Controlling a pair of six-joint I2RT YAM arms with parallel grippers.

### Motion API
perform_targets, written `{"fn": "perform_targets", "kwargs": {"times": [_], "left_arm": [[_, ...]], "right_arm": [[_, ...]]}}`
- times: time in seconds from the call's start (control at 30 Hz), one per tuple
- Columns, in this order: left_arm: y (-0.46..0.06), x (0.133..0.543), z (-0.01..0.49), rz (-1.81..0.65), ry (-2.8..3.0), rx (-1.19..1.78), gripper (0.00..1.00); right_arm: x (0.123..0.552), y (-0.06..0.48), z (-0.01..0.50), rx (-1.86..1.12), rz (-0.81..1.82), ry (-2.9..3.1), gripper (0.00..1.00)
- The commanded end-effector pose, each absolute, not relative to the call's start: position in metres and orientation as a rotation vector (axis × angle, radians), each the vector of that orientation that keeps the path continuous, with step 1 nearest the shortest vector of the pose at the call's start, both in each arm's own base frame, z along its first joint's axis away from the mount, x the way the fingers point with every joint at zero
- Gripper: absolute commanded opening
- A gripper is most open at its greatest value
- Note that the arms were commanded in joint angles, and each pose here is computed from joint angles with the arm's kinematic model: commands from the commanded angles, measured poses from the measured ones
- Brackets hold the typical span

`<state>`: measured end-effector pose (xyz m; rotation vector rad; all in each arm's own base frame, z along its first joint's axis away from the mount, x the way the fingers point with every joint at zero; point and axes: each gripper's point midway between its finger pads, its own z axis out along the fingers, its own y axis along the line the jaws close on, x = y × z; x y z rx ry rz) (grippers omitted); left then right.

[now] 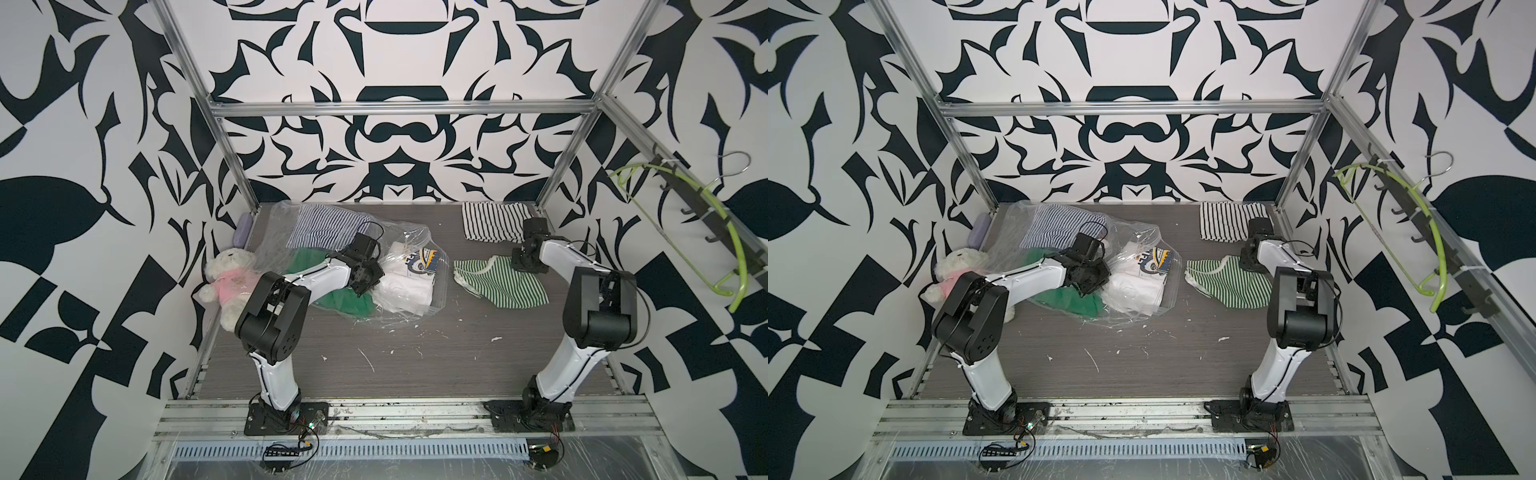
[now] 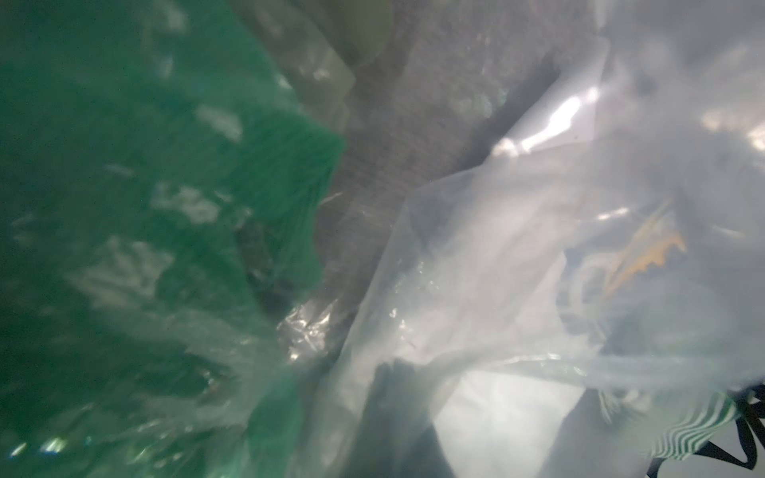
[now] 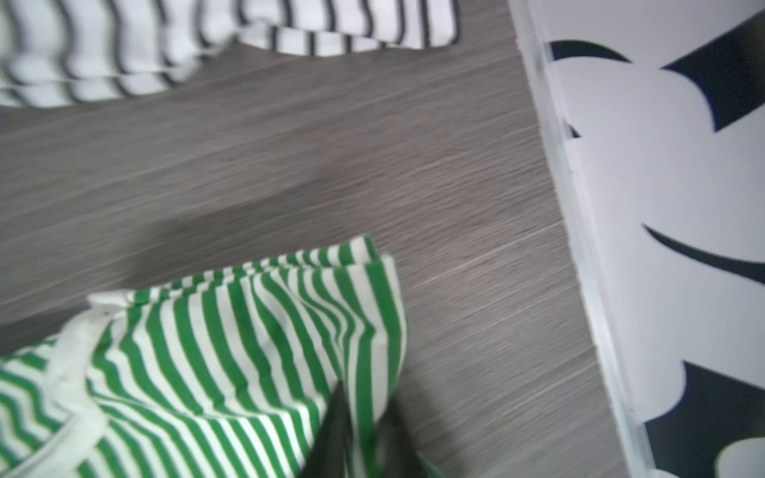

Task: Take the tank top out of the vacuum bag
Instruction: Take out the tank top from the vacuum bag, then move the tank top to the center of the board.

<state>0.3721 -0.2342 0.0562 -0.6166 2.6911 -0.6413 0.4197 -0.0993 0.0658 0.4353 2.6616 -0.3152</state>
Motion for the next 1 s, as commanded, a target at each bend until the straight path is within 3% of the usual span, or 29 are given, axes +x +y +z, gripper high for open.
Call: {"fn": "perform_targets", "kwargs": {"times": [0.0,0.03,0.13,0.4,0.53,0.67,0.8,0.97], "left_arm": [[-0.224,0.371,0.059,-0.611,2.677,-0.637,0.0],[-0.224,0.371,0.059,-0.608,2.676,-0.639,0.0],[-0.223,0.37,0.058,-0.606,2.676,-0.642,0.0],[-0.223,0.37,0.059,-0.603,2.677,-0.637,0.0],[-0.224,0.369,0.056,-0.603,2.684,-0.64,0.0],[-0.227,0.372,0.056,-0.616,2.68,-0.647,0.0],[-0.228,0.372,0.056,-0.617,2.681,-0.639,0.0],[-0.225,0.369,0.058,-0.615,2.675,-0.638,0.0]], "right_arm": [[0.435,-0.101,0.103,0.452,-0.326,2.561,0.73],[0.434,-0.101,0.11,0.458,-0.33,2.537,0.78],[0.428,-0.087,0.133,0.405,-0.3,2.465,0.8],[0.372,0.018,0.144,0.223,-0.113,2.502,0.69],[0.325,0.064,0.124,0.496,0.293,2.553,0.63],[0.309,0.093,0.109,0.759,0.649,2.488,0.63],[0.316,0.098,0.098,0.904,0.74,2.444,0.62],[0.327,0.092,0.073,1.086,0.784,2.426,0.53]]}}
